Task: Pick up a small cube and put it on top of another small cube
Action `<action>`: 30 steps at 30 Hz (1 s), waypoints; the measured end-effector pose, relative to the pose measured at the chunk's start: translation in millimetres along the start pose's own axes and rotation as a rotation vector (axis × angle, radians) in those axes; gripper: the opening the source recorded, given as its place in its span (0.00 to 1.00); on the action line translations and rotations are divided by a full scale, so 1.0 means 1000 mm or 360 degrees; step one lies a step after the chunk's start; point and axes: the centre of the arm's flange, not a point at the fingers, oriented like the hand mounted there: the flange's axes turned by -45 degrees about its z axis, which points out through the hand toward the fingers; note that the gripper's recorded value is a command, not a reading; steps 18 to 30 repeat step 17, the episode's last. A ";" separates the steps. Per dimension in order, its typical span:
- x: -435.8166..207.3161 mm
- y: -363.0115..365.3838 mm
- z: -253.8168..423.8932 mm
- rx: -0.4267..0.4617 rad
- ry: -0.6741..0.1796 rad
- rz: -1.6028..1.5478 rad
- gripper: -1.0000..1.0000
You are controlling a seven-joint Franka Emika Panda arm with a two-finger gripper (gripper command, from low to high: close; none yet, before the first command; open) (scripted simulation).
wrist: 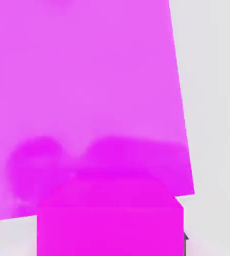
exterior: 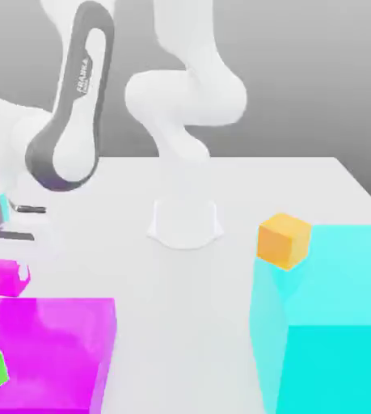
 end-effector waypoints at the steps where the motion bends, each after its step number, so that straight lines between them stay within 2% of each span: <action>1: 0.014 -0.003 -0.007 0.0000 0.0000 0.0033 0.00; 9: 0.114 -0.044 -0.066 0.0003 -0.0006 0.0294 0.00; 13: 0.129 -0.054 -0.025 0.0003 -0.0007 0.0333 0.00; 14: 0.129 -0.054 -0.016 0.0002 -0.0008 0.0335 1.00; 30: 0.129 -0.054 -0.016 0.0002 -0.0008 0.0335 1.00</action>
